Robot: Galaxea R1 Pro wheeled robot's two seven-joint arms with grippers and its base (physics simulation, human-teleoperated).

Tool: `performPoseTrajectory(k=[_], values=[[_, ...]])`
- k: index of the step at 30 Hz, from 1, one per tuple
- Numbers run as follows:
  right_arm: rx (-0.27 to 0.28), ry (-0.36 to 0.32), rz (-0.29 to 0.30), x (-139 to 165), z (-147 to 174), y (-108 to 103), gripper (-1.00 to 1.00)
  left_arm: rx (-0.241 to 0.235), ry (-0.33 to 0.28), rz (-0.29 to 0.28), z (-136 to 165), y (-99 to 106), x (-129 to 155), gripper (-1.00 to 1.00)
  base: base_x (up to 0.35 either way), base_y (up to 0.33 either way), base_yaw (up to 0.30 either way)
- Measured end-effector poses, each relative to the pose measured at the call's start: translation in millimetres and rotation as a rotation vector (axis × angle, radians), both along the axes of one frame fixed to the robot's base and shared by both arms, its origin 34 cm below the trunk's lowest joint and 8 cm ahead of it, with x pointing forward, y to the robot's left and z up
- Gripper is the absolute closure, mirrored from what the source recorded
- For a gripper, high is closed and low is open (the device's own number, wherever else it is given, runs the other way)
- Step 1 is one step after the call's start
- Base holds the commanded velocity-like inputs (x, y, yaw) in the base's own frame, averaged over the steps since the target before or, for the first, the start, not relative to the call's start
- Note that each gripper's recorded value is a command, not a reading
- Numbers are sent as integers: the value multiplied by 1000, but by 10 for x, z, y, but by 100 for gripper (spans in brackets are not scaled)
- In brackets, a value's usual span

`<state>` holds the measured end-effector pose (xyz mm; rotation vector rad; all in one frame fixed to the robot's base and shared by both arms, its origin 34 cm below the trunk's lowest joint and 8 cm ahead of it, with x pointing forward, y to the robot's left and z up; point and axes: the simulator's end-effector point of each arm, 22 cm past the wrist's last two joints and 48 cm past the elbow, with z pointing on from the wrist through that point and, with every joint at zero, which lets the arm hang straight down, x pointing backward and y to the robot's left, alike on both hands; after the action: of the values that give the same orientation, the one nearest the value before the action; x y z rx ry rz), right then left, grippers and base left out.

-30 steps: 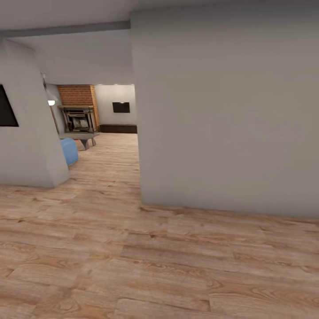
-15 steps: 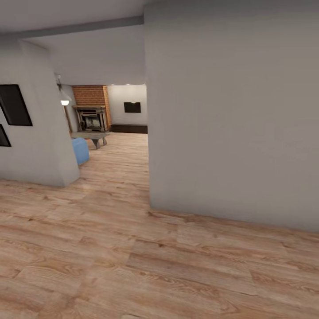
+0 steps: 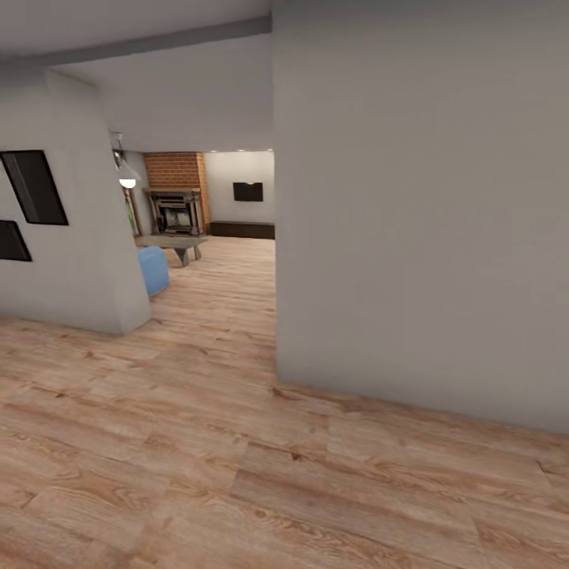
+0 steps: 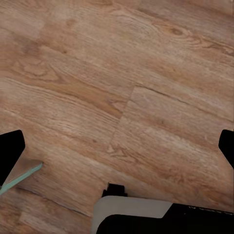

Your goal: Move the two storage containers from the living room to the garage. In the garage, place one container on the floor and stack the other container on top of it (either order is fine).

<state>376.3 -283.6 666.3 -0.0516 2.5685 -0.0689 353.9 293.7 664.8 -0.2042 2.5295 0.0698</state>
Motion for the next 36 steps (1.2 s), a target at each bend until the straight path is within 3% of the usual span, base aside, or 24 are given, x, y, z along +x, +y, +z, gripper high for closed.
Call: performPoseTrajectory(k=[36], values=[[0,0,0,0,0,0,-100,0,0,0,0,-1,1,-100,326,0,229]])
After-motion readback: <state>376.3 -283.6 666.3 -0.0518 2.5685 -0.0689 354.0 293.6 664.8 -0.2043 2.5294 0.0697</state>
